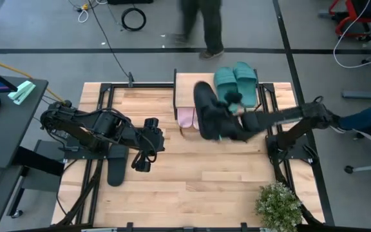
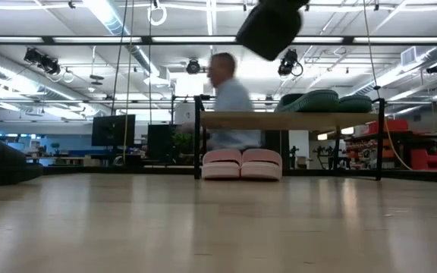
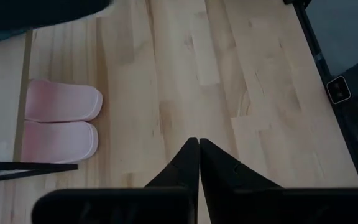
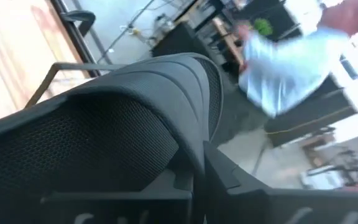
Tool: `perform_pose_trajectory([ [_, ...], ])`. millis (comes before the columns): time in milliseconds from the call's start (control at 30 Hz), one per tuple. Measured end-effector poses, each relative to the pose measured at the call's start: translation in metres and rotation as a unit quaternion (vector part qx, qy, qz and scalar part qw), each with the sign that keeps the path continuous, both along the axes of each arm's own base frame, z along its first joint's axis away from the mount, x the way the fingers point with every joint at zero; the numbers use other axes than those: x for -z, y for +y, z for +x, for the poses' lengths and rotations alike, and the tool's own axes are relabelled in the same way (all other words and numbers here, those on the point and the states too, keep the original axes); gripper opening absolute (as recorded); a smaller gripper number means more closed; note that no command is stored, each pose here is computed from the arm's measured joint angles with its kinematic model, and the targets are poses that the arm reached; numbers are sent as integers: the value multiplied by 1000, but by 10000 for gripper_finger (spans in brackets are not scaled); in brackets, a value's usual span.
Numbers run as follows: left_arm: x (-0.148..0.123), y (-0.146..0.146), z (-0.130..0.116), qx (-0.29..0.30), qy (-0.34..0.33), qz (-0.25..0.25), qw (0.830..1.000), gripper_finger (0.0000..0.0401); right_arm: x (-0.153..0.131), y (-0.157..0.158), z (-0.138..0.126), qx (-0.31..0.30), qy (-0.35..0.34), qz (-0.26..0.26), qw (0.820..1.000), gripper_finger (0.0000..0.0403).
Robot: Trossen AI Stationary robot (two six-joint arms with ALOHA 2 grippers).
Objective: Pick and place slides into the shelf
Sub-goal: Put the right black slides on the shelf
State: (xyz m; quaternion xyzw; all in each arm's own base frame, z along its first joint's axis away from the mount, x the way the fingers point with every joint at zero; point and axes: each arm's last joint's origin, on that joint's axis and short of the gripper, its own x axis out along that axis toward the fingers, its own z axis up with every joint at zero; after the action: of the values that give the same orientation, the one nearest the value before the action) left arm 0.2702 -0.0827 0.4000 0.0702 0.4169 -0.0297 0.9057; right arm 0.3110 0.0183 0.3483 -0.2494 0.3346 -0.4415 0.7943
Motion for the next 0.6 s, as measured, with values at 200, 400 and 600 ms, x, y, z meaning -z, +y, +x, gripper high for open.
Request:
perform_pose_trajectory([
  [200,0,0,0,0,1,0,1000,5,-7,-82,21,-8,-29,43,999,9],
  [400,1,0,-1,2,4,3,1000,21,11,-131,21,17,-2,80,997,9],
  [600,1,0,-1,20,4,19,1000,19,42,-158,33,37,37,103,993,9],
])
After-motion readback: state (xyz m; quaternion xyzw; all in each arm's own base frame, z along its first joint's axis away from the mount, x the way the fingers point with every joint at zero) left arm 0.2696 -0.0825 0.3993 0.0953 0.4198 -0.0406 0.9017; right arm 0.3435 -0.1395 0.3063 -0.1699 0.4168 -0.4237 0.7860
